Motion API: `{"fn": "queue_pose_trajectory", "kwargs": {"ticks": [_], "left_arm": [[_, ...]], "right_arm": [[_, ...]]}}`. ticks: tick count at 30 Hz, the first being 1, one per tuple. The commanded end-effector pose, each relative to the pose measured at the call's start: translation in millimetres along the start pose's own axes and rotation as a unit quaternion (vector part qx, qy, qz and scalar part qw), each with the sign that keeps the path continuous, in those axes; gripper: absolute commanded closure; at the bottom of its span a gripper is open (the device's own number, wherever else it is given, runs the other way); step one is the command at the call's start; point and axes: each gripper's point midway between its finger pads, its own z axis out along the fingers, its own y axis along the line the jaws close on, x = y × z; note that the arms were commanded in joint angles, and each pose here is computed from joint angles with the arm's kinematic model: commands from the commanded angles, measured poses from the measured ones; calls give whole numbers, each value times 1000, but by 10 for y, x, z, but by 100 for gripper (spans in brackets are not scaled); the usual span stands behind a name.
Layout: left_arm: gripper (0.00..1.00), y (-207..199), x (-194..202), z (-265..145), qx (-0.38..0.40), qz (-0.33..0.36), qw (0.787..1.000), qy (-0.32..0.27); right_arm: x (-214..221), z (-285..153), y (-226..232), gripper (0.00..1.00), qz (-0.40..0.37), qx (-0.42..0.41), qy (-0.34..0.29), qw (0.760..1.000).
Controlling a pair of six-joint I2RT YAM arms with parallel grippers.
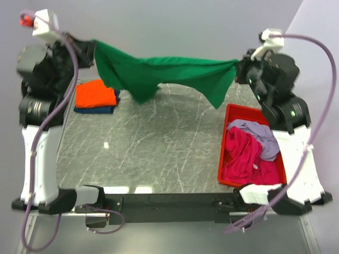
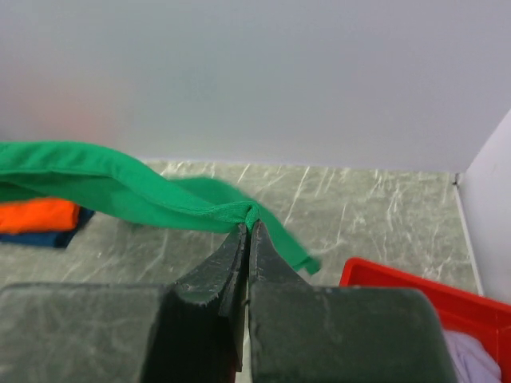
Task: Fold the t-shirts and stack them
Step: Flatten the tshirt out
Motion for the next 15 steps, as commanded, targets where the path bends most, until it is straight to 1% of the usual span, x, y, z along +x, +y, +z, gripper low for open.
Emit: {"fn": "queue_pose_trajectory", "kwargs": {"ticks": [1,2,3,4,5,6,7,8,9,10,11,12,13,14,15], "left_arm": [[100,-210,-186,-449,47,6,998,-35],[100,-208,-149,-534,48,9,998,-34],[99,-236,-241,-792,49,13,997,-53],[100,-206,-206,-884,42,14,998,-53],[99,-114,-34,-940,27,14,999,-34],[99,-126,-107,-1181,24,15,998,-52],[99,-93,-36,-1248,20,17,999,-46],[99,-84,-22,-1355,16,16,999,-44],[100,-113,-82,-1510,19,19,998,-55],[99,-143,-188,-1626,19,24,997,-68],[99,-125,-161,-1706,12,26,998,-57],[99,-134,-203,-1765,10,28,998,-58],[100,-192,-362,-1895,13,36,996,-75],[99,-211,-407,-1949,14,37,996,-77],[99,-214,-404,-1982,12,39,997,-71]], "right_arm": [[-117,-365,2,100,13,-28,-36,999],[-66,-424,11,100,18,-35,-32,999],[87,-444,70,100,20,-55,-15,998],[142,-502,100,100,33,-65,-11,997],[104,-701,98,100,43,-78,-27,996],[256,-738,174,100,47,-102,-10,994],[274,-824,192,100,55,-112,-12,992],[235,-1023,203,100,61,-129,-26,989],[250,-1106,202,100,64,-135,-28,988],[182,-1276,179,100,66,-141,-45,987],[199,-1361,153,100,65,-139,-42,987],[113,-1473,129,100,64,-140,-53,987],[67,-1568,109,100,62,-141,-60,986],[65,-1643,90,100,62,-141,-57,986],[-49,-1757,76,100,63,-144,-74,985]]}}
